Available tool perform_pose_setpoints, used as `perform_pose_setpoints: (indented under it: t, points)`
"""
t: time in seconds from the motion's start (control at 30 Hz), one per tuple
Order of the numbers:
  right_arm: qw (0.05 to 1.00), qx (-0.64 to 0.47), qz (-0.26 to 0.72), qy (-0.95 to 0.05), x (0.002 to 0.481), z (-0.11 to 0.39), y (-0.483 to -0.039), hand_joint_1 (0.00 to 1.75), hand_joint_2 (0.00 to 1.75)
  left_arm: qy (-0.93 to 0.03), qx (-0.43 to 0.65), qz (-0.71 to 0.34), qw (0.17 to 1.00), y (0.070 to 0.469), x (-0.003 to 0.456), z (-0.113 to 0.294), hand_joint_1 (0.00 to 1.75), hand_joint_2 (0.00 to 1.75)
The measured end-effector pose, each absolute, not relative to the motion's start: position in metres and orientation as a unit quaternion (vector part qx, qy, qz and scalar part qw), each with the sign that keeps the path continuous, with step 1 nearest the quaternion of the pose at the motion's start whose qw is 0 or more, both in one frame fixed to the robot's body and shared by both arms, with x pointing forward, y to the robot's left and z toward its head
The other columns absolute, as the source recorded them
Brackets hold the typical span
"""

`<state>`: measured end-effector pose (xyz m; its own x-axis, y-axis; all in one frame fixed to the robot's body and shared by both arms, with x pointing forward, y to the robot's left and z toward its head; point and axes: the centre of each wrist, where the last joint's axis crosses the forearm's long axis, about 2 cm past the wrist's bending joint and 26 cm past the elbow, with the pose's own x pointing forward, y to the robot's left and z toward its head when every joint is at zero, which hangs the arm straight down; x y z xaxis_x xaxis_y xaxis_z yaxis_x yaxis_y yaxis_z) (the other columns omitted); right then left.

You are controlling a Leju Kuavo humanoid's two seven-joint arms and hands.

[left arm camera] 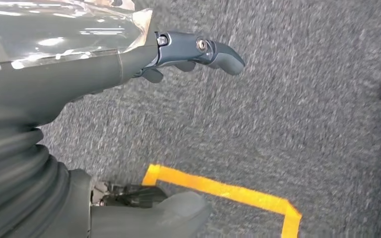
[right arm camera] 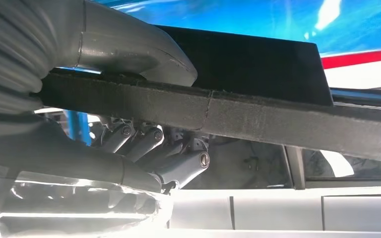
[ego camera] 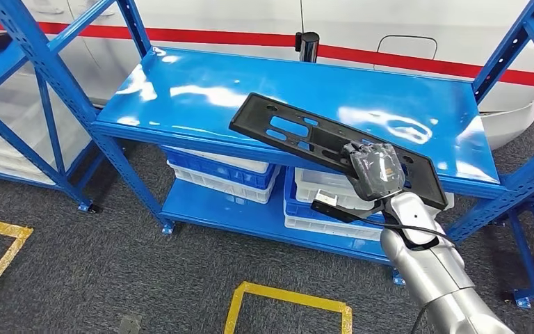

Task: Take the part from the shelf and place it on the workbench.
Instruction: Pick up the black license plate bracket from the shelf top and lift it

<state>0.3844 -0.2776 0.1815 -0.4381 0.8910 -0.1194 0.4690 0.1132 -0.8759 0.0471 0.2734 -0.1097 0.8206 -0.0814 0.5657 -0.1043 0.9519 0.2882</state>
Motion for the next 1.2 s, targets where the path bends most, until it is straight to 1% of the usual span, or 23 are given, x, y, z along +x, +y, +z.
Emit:
perform_pose_setpoints:
  t: [0.63,1.2]
  points:
    - [0.241,-0.485,0.475,-0.693,0.376,0.175,-0.284,1.75,1.75,-0.303,0.143,0.001,0.942,0.271,0.048,-0.110,0.00,1.75]
    - [0.240,-0.507,0.432,-0.707,0.401,0.212,-0.301,1.75,1.75,-0.310,0.140,0.007,0.940,0.270,0.052,-0.109,0.00,1.75]
